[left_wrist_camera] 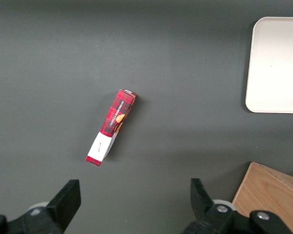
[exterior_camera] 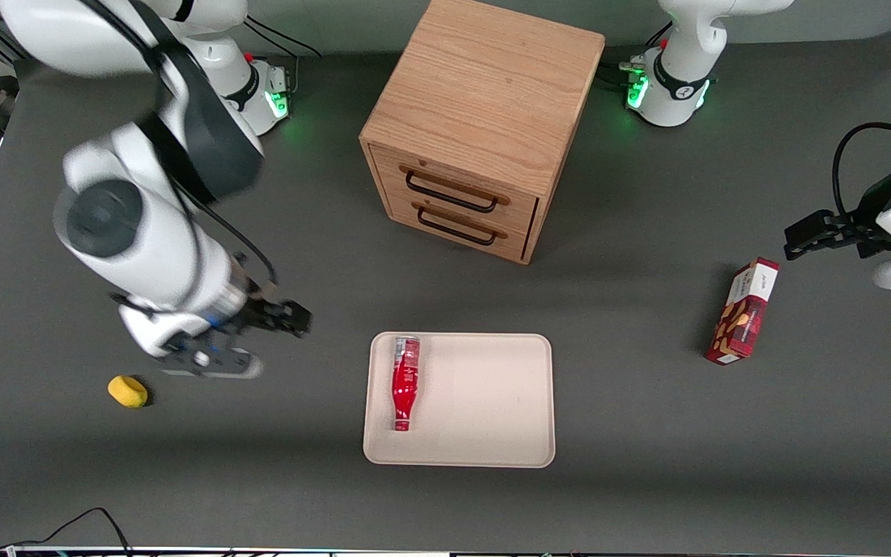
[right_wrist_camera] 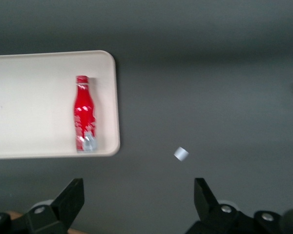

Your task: Place coke bottle on tray

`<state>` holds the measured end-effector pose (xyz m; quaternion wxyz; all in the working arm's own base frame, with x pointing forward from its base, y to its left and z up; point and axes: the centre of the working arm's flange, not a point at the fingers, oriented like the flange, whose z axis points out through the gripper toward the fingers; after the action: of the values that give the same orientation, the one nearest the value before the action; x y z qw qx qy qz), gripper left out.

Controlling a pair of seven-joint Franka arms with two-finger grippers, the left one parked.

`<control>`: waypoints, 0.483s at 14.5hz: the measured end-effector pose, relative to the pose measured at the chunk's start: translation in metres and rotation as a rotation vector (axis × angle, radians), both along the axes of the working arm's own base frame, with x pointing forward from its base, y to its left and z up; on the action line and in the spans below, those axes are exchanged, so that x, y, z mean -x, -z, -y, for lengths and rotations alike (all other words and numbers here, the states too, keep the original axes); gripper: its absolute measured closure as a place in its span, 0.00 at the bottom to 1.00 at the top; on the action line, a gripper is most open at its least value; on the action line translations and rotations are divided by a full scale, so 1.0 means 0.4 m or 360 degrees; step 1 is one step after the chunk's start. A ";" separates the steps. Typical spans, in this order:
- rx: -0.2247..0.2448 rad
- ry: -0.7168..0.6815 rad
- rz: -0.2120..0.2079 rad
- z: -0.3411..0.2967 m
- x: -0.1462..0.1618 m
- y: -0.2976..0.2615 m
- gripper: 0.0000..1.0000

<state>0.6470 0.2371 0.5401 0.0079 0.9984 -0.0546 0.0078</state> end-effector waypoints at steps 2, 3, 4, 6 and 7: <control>0.0029 0.0082 -0.0042 0.077 0.051 -0.101 0.00; 0.0043 0.0134 -0.0077 0.121 0.075 -0.141 0.00; 0.0046 0.0194 -0.0121 0.173 0.107 -0.190 0.00; 0.0040 0.0263 -0.0186 0.248 0.166 -0.263 0.00; 0.0046 0.0298 -0.0189 0.284 0.200 -0.301 0.00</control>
<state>0.5671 0.1237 0.6605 0.0263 0.9875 -0.1468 -0.0514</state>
